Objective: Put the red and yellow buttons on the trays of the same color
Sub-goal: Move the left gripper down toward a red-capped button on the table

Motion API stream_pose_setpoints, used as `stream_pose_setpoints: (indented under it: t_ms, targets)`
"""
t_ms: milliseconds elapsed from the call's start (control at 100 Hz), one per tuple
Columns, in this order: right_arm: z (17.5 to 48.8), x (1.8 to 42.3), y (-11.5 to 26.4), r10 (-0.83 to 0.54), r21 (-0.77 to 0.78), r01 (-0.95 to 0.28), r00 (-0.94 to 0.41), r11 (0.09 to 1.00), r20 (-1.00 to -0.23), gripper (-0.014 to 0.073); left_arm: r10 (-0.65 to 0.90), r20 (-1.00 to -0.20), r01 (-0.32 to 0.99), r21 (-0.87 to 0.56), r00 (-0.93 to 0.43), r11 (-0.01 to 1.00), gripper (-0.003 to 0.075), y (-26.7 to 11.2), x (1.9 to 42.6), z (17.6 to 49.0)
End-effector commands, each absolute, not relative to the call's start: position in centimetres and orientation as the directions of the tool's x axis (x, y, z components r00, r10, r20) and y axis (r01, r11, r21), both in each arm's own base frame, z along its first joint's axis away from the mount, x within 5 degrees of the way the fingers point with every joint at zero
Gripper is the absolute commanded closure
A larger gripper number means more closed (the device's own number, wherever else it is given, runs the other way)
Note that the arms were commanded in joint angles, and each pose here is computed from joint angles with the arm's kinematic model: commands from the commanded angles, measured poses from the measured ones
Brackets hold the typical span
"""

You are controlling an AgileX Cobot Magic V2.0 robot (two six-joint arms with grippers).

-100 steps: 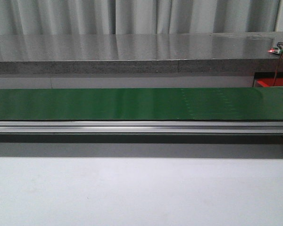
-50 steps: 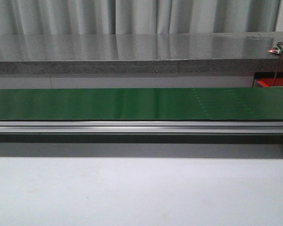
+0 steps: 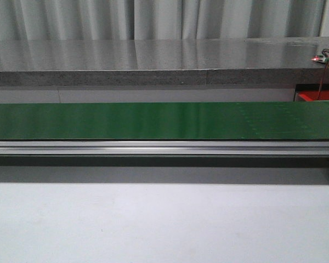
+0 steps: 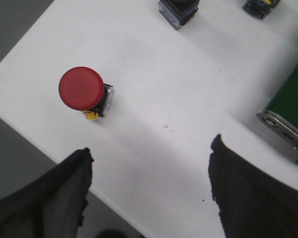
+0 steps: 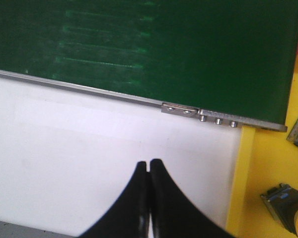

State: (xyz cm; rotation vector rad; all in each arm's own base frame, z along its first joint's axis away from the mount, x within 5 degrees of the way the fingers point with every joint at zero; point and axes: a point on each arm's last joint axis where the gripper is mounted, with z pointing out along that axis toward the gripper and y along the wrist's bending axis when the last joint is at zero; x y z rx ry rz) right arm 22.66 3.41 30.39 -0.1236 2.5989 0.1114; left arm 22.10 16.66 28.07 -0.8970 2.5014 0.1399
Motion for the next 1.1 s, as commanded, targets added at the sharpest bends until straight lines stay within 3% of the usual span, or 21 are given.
stream_pose_setpoints:
  t_ms: [0,590,1090]
  targets:
    - [32.2,22.7,3.4,-0.063,0.052,-0.117,-0.8,0.992,-0.597,0.0669,-0.583,-0.554,-0.653,-0.092,-0.594,0.752,0.0171,17.2,22.5,29.8]
    - [32.2,22.7,3.4,-0.063,0.052,-0.117,-0.799,0.992,-0.598,0.0669,-0.683,-0.557,-0.791,-0.073,-0.473,0.608,0.0173,21.7,20.5,28.6]
    - [32.2,22.7,3.4,-0.063,0.052,-0.117,-0.799,0.992,-0.598,0.0669,-0.686,-0.536,-0.781,-0.078,-0.492,0.62,0.0173,24.4,23.1,25.5]
